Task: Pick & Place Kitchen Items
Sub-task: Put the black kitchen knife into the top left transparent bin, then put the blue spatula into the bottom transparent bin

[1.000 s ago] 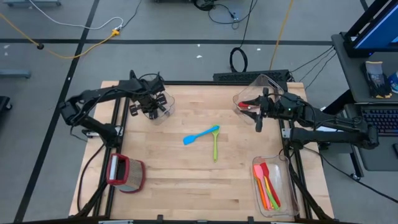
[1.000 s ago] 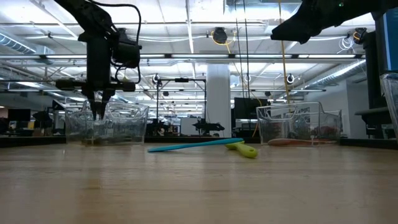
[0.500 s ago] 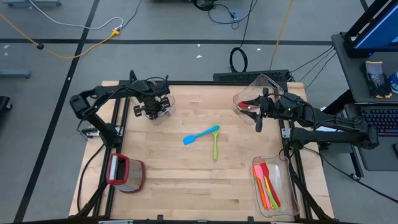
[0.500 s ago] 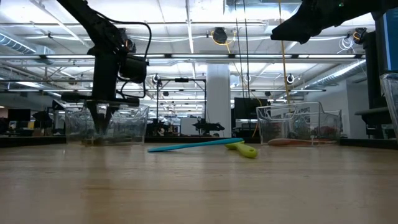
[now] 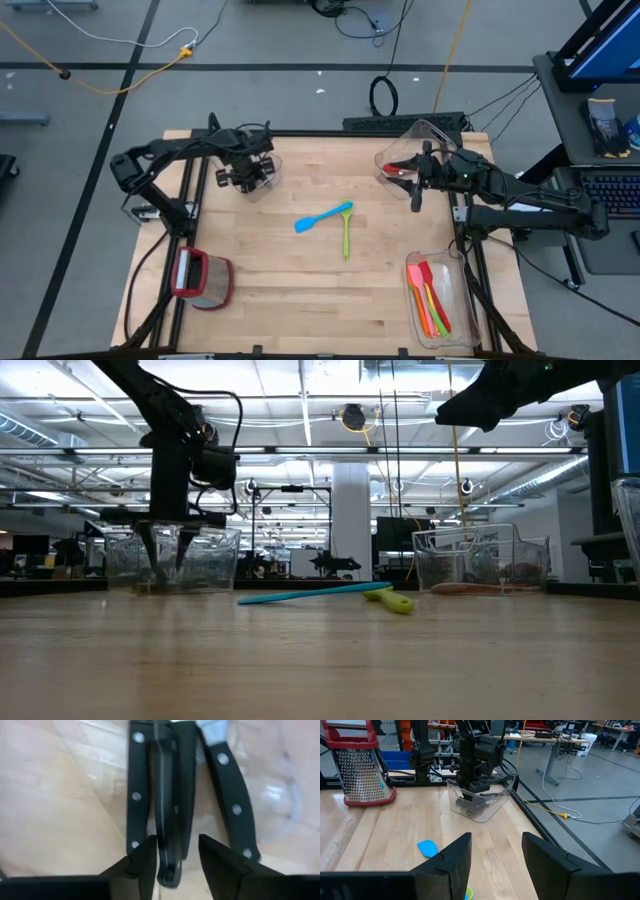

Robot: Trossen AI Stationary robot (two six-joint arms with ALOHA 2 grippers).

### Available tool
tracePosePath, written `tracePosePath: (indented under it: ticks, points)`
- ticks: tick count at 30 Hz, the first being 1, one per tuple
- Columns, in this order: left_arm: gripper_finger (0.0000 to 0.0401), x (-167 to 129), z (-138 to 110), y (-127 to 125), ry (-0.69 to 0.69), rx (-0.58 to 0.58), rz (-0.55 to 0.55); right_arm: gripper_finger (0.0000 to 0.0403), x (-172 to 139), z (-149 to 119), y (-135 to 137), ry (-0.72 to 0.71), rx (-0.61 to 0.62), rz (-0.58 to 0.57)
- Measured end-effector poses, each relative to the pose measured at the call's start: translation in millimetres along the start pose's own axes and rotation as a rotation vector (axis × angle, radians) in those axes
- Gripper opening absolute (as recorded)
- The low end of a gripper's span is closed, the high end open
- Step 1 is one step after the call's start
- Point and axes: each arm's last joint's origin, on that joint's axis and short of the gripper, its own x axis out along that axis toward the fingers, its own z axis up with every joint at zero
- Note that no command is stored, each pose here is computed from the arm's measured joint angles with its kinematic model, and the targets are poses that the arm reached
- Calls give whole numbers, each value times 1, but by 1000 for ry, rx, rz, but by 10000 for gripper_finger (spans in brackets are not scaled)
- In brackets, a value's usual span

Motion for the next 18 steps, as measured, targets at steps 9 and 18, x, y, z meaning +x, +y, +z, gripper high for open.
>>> tracePosePath:
  ticks: [9, 18]
  points:
    - [199, -27, -3, 10, -26, 47, -95, 166, 0, 0, 0, 0, 0, 1]
    - [207, -76, -19, 26, -120, 72, -355, 166, 0, 0, 0, 0, 0, 3]
